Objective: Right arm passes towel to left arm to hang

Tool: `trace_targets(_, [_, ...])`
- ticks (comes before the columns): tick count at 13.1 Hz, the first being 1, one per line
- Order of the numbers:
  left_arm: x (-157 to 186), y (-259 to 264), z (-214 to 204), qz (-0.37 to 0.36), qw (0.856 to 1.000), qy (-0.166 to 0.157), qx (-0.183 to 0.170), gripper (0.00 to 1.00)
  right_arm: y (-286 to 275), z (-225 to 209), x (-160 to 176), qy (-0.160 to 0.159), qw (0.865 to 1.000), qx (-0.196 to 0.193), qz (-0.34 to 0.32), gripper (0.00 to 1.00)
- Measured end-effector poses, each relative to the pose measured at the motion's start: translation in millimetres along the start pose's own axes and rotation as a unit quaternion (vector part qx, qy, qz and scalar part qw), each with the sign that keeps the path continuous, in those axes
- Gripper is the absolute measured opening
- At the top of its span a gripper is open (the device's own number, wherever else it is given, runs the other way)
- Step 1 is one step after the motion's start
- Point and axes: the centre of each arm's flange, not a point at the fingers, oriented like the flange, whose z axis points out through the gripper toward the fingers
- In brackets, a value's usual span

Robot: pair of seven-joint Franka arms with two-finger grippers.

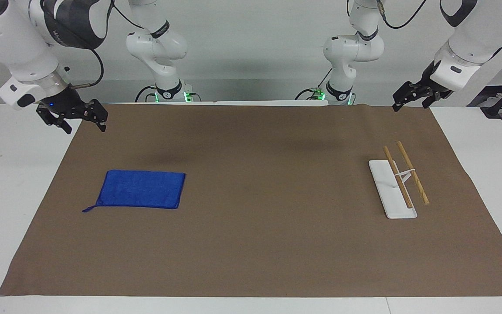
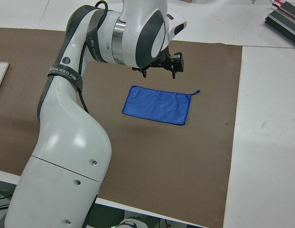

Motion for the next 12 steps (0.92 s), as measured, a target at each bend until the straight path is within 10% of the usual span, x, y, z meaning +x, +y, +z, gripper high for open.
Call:
trace_targets(8, [0, 0, 0, 0.0, 1.0, 0.0, 0.0, 1.0, -9, 191, 44, 0.066, 0.998, -0.014, -0.015, 1.0])
trace_targets(12, [0, 0, 0, 0.0, 1.0, 0.0, 0.0, 1.0, -3, 262, 38, 0.043, 0.999, -0.01, -0.009, 0.99])
